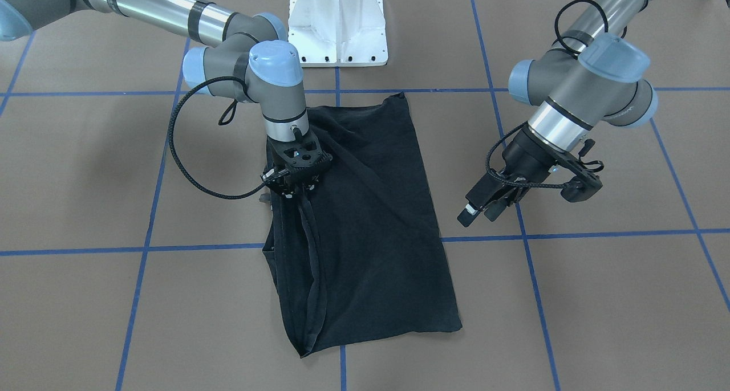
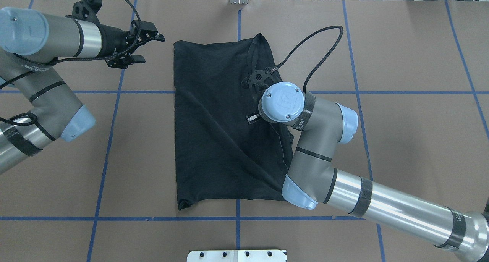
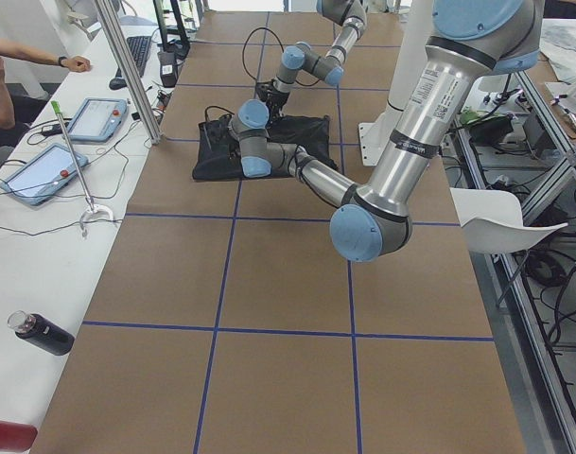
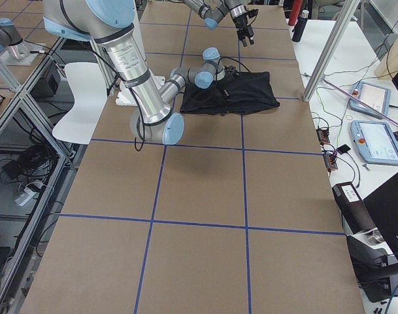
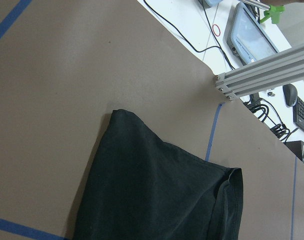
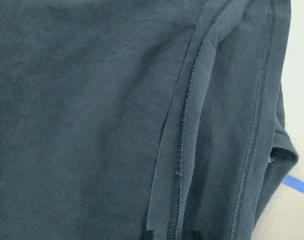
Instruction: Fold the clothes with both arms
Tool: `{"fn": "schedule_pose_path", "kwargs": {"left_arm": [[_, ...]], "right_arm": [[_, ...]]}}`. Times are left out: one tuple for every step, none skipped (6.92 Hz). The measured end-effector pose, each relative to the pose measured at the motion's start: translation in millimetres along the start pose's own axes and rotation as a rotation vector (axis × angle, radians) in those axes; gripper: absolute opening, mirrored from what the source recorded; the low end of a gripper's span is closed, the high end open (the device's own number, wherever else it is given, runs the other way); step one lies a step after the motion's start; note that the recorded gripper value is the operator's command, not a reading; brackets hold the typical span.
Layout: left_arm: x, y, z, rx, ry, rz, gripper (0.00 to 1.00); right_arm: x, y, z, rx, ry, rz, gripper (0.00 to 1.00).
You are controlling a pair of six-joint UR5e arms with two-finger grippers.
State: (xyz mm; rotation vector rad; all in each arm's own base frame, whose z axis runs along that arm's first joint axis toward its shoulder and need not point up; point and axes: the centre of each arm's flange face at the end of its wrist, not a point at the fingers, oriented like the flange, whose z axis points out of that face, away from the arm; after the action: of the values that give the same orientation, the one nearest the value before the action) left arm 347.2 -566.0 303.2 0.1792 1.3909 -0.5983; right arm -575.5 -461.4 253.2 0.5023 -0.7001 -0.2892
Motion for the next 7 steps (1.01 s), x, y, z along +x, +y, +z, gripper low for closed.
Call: {"fn": "schedule_pose_path", "kwargs": {"left_arm": [[0.0,0.2,0.1,-0.001,0.000,-0.001,1.00],[-0.1,0.2,0.1,-0.001,0.000,-0.002,1.00],[-0.3,0.5,0.3,-0.001,-0.001,-0.005,1.00],[-0.4,2.1,1.2,-0.004,-0.001,-0.010,1.00],[-0.3,5.1,2.9,-0.008,-0.002,-0.014,1.00],[-0.4,8.7,4.8,-0.014,-0.003,-0.017,1.00],[-0.4,10.9,5.7,-0.018,-0.003,-0.017,1.00]], "right_arm": [[-1.0,0.3,-0.6,-0.002,-0.005,0.000,0.36],[-1.6,1.2,-0.7,-0.005,-0.007,0.000,0.36],[-1.7,2.6,0.1,-0.007,-0.008,-0.001,0.36],[-2.3,4.4,1.2,-0.010,-0.008,-0.003,0.36],[-3.1,6.3,2.3,-0.013,-0.008,-0.004,0.36],[-3.9,7.7,3.0,-0.015,-0.008,-0.006,0.24],[-3.9,8.9,3.8,-0.017,-0.008,-0.006,0.08]]}}
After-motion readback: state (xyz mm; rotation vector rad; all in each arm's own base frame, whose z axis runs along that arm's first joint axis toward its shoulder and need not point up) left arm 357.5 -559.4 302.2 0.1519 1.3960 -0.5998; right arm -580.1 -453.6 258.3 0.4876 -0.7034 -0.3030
